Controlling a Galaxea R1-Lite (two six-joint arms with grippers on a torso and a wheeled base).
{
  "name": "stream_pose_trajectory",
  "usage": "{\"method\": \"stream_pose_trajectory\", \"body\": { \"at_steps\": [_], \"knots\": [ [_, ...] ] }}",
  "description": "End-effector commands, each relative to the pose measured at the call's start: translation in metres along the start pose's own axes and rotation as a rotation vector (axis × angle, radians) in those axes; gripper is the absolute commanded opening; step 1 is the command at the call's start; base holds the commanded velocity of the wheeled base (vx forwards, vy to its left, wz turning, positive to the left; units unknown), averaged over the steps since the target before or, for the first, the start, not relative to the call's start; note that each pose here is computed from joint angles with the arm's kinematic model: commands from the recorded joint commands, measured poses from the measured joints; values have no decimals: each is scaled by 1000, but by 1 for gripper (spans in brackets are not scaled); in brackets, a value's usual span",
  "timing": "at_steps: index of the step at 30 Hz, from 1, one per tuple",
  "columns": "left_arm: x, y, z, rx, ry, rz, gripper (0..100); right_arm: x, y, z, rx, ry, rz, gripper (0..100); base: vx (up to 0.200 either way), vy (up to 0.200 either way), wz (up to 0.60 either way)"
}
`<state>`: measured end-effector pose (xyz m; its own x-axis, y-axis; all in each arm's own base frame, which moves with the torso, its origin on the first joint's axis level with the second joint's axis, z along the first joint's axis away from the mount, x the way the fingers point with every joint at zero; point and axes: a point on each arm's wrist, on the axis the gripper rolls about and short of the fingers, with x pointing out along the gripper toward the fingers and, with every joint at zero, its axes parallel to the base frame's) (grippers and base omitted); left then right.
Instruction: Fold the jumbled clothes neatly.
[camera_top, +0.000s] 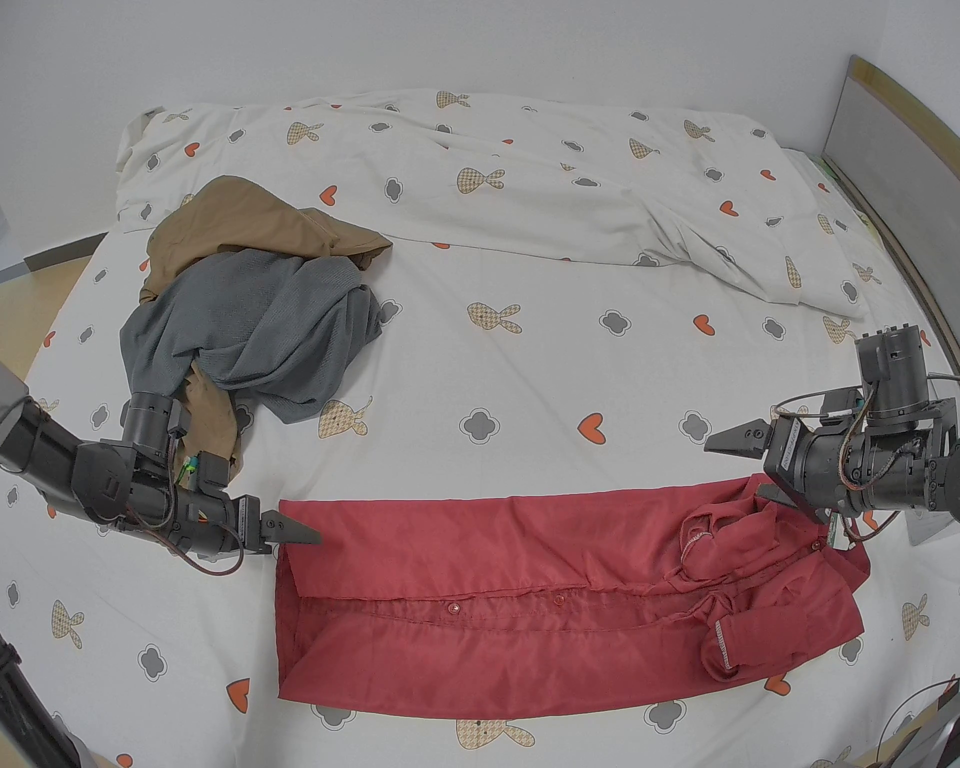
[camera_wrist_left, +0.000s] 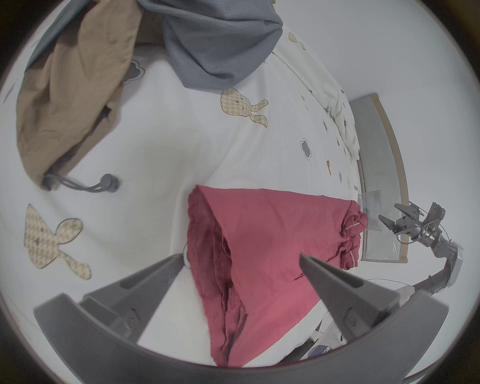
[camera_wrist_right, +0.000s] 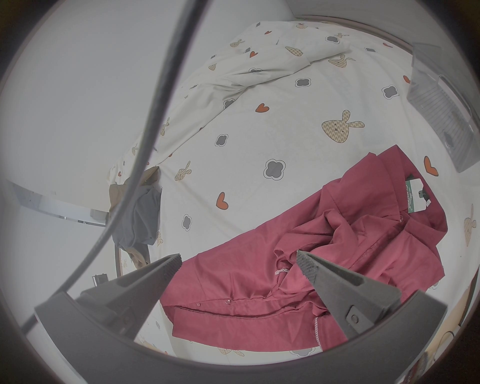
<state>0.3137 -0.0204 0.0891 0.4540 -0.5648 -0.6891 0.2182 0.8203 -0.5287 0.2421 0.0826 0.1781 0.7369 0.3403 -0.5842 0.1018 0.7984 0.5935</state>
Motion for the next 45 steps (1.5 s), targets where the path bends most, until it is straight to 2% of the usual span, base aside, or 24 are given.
{"method": "stream_pose_trajectory", "body": {
  "at_steps": [1,5,8,10,13,15,26,37,45],
  "knots": [
    [-28,-17,3,33,-67,35,100,1,-3,0,6,3,-12,100,0,0,0],
    [-39,-33,6,58,-104,8,100,3,-7,0,15,7,-25,100,0,0,0],
    [-29,-51,7,74,-76,-69,100,6,-8,0,18,23,-23,100,0,0,0],
    [-24,-56,9,76,-63,-95,100,13,-11,-2,21,51,-29,100,0,0,0],
    [-8,-72,14,59,-22,-177,100,35,-19,-8,29,116,-69,100,0,0,0],
    [4,-74,17,42,9,-205,100,45,-23,-11,33,142,-95,100,0,0,0],
    [55,-55,9,-17,134,-187,100,66,-42,-4,76,154,-157,100,0,0,0],
    [58,-50,3,-29,155,-177,100,80,-34,10,62,64,-80,100,0,0,0],
    [55,-51,1,-29,155,-177,100,75,-40,13,78,84,-53,100,0,0,0]
  ]
}}
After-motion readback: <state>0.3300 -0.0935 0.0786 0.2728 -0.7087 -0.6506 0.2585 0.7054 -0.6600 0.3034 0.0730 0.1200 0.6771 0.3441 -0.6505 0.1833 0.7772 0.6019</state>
